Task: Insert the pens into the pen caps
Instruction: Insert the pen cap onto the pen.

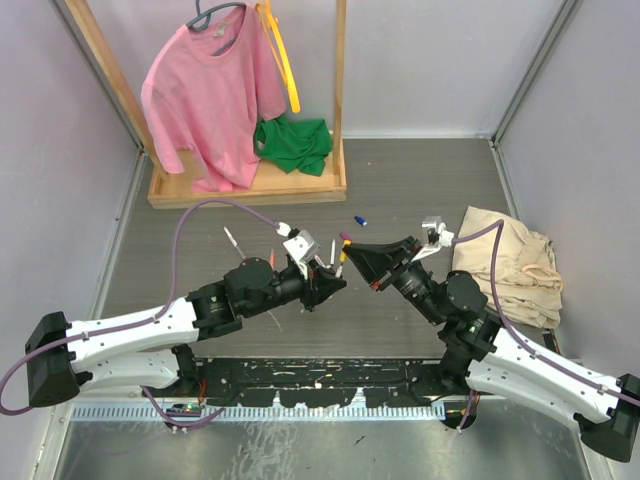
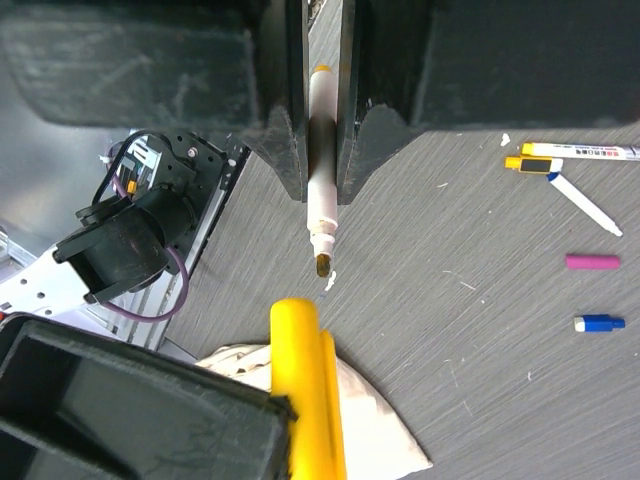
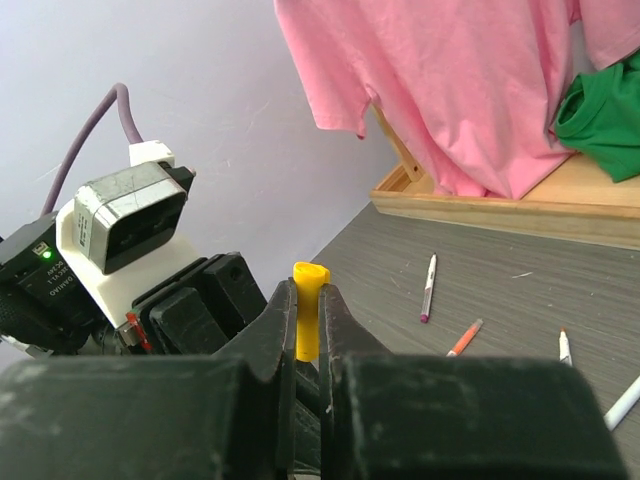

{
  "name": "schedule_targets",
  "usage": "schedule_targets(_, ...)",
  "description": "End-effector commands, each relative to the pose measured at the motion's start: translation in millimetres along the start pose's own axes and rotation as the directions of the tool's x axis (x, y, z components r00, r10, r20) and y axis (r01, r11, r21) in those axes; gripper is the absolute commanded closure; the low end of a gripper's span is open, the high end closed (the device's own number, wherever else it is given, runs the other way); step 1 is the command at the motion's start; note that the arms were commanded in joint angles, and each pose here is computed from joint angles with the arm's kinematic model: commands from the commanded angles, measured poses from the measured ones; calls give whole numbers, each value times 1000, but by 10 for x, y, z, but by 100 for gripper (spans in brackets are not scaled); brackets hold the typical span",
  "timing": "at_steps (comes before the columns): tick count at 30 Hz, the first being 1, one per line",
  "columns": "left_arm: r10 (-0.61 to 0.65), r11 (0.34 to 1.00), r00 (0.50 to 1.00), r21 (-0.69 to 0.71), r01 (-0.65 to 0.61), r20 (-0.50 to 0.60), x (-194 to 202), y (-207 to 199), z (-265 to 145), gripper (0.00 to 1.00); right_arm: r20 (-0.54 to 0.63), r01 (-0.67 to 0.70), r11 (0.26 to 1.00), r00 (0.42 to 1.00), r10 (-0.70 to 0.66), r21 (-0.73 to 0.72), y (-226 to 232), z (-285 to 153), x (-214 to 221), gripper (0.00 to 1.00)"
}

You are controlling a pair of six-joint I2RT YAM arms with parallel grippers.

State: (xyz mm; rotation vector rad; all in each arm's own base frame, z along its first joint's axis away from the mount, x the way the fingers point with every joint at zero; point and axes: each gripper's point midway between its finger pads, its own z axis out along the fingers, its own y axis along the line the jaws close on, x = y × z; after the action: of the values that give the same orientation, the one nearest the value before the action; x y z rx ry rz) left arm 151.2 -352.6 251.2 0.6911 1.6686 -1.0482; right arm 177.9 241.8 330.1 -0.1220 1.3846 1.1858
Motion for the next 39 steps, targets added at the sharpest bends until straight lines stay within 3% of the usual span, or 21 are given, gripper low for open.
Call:
schedule_targets(1, 5, 999, 996, 33, -8, 93, -227, -84, -27, 100, 47, -37, 998, 998, 39, -46, 111, 27, -113, 100)
schedule_targets(18, 1, 1000, 995, 29, -4, 102, -229, -71, -34, 100, 61, -71, 995, 996, 67, 66, -107, 19, -85, 100)
schedule_targets(39, -1, 1000, 994, 23, -1, 106, -235, -62, -27, 100, 14, -81, 994, 997, 80, 69, -117, 1, 23, 100)
